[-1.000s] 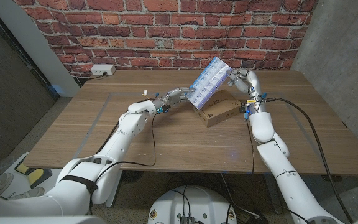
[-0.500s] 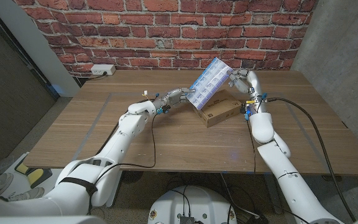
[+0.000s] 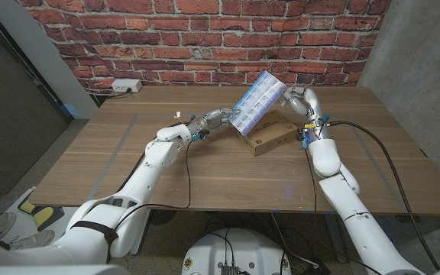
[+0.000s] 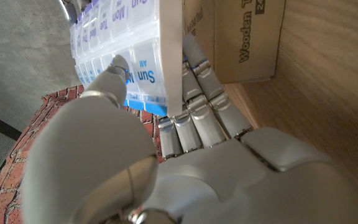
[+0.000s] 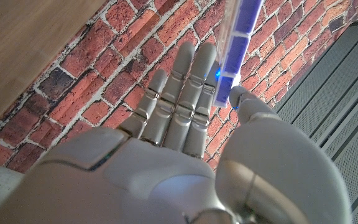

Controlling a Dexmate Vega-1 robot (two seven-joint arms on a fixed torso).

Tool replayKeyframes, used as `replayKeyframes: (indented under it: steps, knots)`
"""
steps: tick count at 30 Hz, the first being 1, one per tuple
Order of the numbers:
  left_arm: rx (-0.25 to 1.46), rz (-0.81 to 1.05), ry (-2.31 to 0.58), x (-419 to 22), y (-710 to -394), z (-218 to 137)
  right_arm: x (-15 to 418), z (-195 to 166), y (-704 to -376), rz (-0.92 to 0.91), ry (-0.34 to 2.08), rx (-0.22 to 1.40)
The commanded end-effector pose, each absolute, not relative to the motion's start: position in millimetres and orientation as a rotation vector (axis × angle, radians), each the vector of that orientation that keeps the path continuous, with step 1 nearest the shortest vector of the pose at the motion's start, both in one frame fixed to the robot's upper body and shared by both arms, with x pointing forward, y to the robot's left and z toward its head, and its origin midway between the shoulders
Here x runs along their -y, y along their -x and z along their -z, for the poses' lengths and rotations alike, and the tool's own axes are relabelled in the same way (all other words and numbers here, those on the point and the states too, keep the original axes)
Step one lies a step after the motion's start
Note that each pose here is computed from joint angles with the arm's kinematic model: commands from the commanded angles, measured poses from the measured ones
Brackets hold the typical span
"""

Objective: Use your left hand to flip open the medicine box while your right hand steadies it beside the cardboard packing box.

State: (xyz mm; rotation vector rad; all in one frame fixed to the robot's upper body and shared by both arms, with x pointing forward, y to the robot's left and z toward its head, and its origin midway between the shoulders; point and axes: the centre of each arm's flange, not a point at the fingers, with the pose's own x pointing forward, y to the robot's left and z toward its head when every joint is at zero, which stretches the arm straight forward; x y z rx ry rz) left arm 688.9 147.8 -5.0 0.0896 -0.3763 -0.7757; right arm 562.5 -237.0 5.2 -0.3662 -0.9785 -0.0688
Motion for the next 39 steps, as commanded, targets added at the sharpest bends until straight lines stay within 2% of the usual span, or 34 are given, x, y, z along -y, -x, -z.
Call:
replayKeyframes:
  steps: [1, 39]
  knots:
    - [0.372, 0.787, -0.09, -147, -686, 7, 242, 4, -574, -0.073, 0.264, 0.958]
    - [0.403, 0.784, -0.084, -148, -679, 2, 240, 9, -589, -0.128, 0.192, 0.915]
